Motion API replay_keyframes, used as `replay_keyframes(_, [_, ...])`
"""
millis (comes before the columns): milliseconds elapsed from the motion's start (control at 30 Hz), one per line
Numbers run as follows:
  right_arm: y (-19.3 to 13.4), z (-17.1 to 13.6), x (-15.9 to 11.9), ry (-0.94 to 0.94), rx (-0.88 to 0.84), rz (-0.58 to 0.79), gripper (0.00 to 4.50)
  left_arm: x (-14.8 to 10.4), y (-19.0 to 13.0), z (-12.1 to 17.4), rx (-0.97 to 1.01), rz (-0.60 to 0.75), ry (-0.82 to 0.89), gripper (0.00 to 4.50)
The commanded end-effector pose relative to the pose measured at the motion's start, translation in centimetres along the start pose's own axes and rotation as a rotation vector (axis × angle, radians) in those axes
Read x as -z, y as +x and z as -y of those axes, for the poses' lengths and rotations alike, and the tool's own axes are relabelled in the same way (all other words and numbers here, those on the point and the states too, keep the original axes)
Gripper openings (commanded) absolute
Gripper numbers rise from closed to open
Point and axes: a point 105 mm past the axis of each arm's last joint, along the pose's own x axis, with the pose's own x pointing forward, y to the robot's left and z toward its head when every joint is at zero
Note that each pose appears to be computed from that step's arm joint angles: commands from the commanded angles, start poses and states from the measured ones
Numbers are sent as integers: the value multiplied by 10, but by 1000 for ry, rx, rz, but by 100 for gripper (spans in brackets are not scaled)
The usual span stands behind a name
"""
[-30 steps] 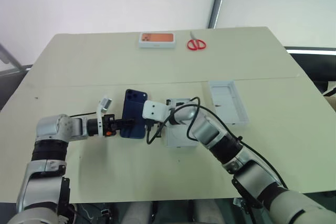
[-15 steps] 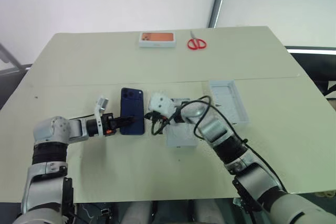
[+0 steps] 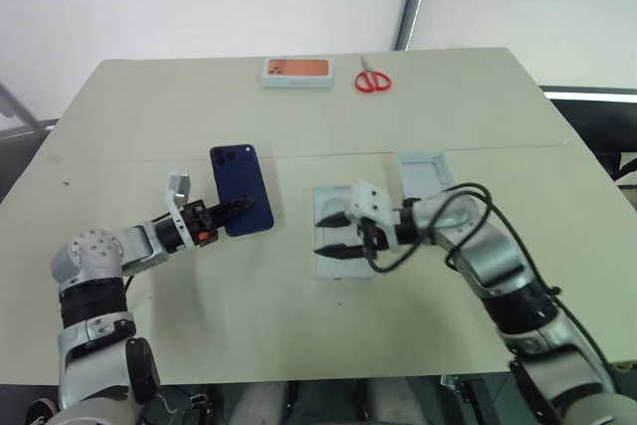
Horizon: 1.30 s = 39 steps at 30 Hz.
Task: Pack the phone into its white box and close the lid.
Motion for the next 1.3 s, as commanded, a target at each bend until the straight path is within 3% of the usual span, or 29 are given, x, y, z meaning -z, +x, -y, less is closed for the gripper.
replay_keyframes(33, [-7, -9, -11, -78, 2, 30, 240, -3, 0, 20, 67, 15, 71, 0])
replay_keyframes(400, [-3, -14, 27, -155, 3, -151, 240, 11, 10, 30, 91, -42, 86, 0])
replay_keyframes(633, [-3, -17, 35, -136, -14, -177, 240, 21, 13, 27, 80, -66, 78, 0])
replay_keyframes(733, [-3, -18, 37, -131, -20, -181, 159, 25, 16, 28, 79, -79, 86, 0])
replay_keyframes(800, [-2, -18, 36, -114, -18, -169, 159, 26, 17, 28, 76, -80, 88, 0])
replay_keyframes(867, [0, -15, 37, -118, 1, -182, 105, 27, 17, 28, 82, -82, 81, 0])
replay_keyframes(1300, [26, -11, 24, -156, 2, -142, 105, 24, 19, 33, 102, -79, 77, 0])
